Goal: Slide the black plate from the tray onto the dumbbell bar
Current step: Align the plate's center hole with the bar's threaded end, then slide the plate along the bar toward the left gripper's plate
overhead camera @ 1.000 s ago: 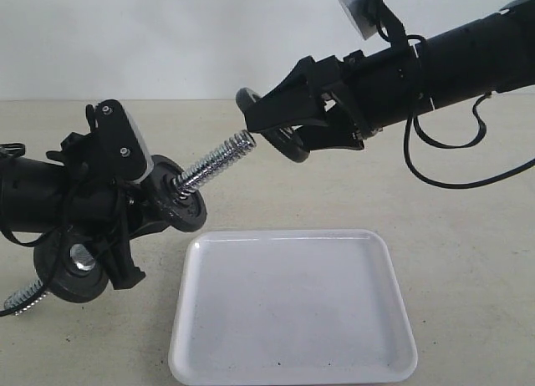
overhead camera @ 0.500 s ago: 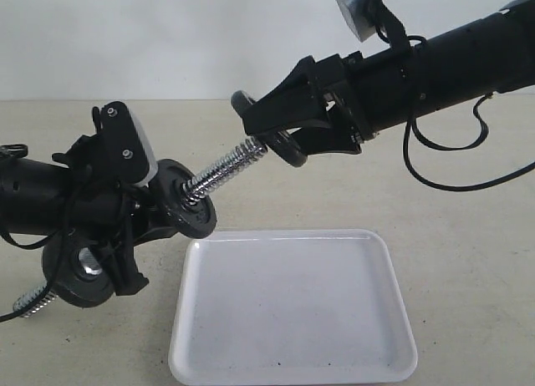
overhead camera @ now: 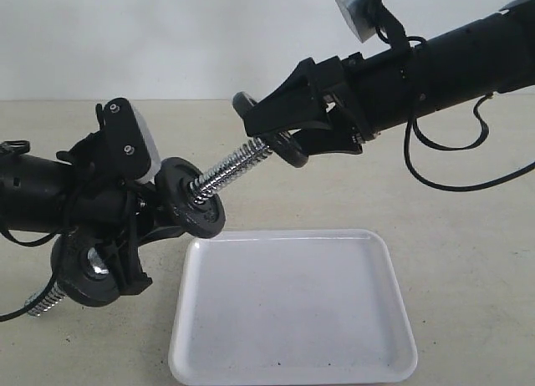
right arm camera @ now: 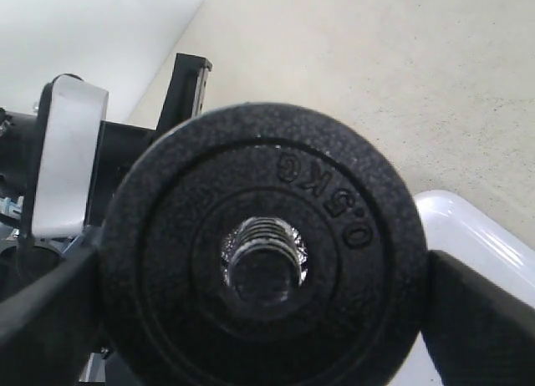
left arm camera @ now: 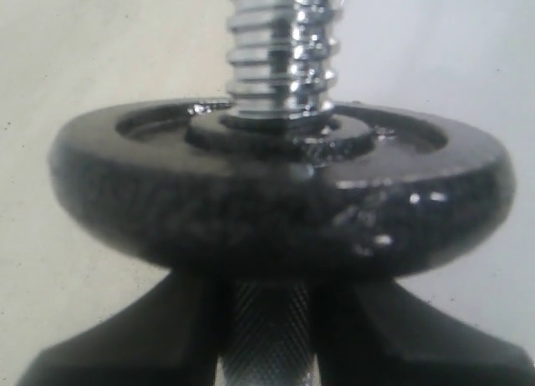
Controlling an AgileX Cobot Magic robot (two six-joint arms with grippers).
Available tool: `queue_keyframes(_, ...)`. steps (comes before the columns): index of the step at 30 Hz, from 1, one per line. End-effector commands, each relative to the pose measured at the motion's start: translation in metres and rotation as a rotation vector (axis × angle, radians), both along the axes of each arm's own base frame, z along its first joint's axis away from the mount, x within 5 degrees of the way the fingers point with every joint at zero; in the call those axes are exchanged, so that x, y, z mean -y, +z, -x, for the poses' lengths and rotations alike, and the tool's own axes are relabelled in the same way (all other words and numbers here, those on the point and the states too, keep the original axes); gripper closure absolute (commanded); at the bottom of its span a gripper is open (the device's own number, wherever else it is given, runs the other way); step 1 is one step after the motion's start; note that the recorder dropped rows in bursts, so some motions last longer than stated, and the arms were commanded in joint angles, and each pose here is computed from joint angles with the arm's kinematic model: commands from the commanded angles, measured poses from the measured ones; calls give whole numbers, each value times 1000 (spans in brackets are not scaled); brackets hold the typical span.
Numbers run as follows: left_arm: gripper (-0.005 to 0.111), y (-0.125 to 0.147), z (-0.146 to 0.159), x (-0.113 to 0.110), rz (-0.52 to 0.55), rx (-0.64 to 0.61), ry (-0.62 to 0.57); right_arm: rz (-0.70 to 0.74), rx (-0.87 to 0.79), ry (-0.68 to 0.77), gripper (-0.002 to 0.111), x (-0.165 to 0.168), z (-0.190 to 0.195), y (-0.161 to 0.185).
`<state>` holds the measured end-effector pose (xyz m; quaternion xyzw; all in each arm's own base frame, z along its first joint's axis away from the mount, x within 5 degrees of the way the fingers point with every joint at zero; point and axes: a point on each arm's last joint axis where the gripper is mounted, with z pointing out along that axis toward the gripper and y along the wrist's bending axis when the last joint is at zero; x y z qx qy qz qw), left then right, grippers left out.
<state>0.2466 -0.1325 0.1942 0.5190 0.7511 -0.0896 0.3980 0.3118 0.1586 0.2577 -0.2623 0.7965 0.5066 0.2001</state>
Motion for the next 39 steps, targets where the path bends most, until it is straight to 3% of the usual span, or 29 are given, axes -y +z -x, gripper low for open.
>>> queue_keyframes(1,102,30,-4,7,108,59,-2,-65,13,-5,107,-2,2,15)
queue_keyframes(12,102,35,-8,8,126,71,16,-50,-5,13,107,-4,5,13)
queue_keyframes(19,102,36,-8,9,151,63,32,18,65,-28,107,-38,11,8)
queue_keyframes(39,102,35,-10,8,141,66,45,50,80,-61,107,-41,9,5)
